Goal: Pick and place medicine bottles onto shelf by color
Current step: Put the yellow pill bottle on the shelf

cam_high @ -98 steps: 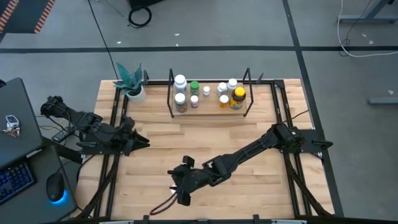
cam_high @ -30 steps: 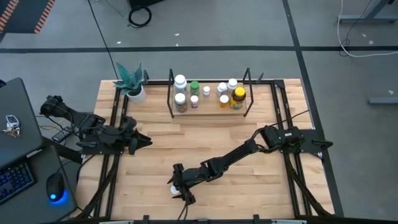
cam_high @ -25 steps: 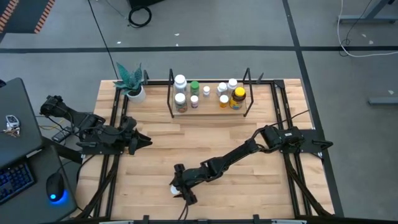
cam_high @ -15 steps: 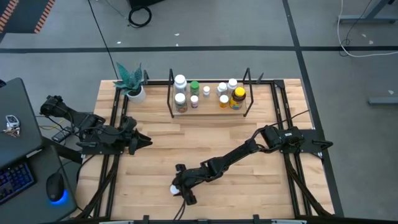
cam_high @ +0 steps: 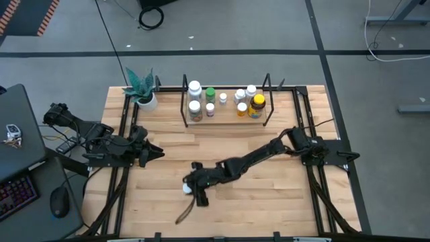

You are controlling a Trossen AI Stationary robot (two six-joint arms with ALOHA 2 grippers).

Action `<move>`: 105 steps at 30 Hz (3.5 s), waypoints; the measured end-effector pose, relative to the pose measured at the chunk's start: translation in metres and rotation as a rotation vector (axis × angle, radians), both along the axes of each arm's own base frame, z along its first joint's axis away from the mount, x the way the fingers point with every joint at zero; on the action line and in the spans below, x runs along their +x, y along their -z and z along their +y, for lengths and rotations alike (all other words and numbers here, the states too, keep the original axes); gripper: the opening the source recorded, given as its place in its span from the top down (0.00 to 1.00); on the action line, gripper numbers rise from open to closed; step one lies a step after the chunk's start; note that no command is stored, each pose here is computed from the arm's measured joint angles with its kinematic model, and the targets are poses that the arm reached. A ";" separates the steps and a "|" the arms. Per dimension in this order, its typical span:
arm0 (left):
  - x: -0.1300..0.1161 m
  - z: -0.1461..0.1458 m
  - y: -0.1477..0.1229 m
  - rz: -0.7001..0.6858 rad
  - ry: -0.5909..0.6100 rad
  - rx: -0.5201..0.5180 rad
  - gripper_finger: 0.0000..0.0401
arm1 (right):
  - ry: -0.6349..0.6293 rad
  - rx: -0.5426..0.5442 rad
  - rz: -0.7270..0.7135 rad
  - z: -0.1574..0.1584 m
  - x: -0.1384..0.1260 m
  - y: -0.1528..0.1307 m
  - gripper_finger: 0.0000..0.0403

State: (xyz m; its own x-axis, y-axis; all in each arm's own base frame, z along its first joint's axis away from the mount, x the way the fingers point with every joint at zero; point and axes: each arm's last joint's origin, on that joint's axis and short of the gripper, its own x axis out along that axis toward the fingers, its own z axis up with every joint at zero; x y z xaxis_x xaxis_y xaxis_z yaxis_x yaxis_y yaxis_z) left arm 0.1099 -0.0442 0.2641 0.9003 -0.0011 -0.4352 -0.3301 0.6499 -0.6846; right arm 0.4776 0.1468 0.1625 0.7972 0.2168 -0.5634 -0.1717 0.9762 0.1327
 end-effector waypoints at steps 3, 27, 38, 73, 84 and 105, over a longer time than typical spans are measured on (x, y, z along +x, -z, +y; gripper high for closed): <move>0.000 0.000 0.000 0.000 0.000 0.000 0.57 | 0.047 -0.043 0.016 -0.019 -0.002 -0.016 0.49; 0.001 0.000 -0.003 -0.030 -0.019 -0.013 0.57 | 0.392 -0.101 0.076 -0.126 -0.124 -0.068 0.49; 0.003 0.001 -0.006 -0.077 -0.075 -0.028 0.57 | 0.802 -0.184 -0.129 -0.176 -0.146 -0.065 0.49; 0.003 0.001 -0.006 -0.080 -0.104 -0.040 0.57 | 1.236 -0.078 -0.121 -0.215 -0.125 -0.008 0.49; 0.003 0.001 -0.006 -0.080 -0.104 -0.040 0.57 | 1.197 -0.095 -0.081 -0.223 -0.128 -0.004 0.46; 0.003 0.001 -0.006 -0.080 -0.103 -0.040 0.57 | 1.152 -0.066 -0.051 -0.235 -0.130 -0.003 0.30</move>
State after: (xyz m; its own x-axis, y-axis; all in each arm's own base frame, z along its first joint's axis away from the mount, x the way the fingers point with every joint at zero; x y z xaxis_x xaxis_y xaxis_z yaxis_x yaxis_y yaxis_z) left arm 0.1124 -0.0429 0.2701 0.9283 0.0776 -0.3636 -0.3373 0.5868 -0.7361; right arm 0.3475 -0.0882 0.1658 0.5249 -0.6826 -0.5085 0.8219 0.5618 0.0943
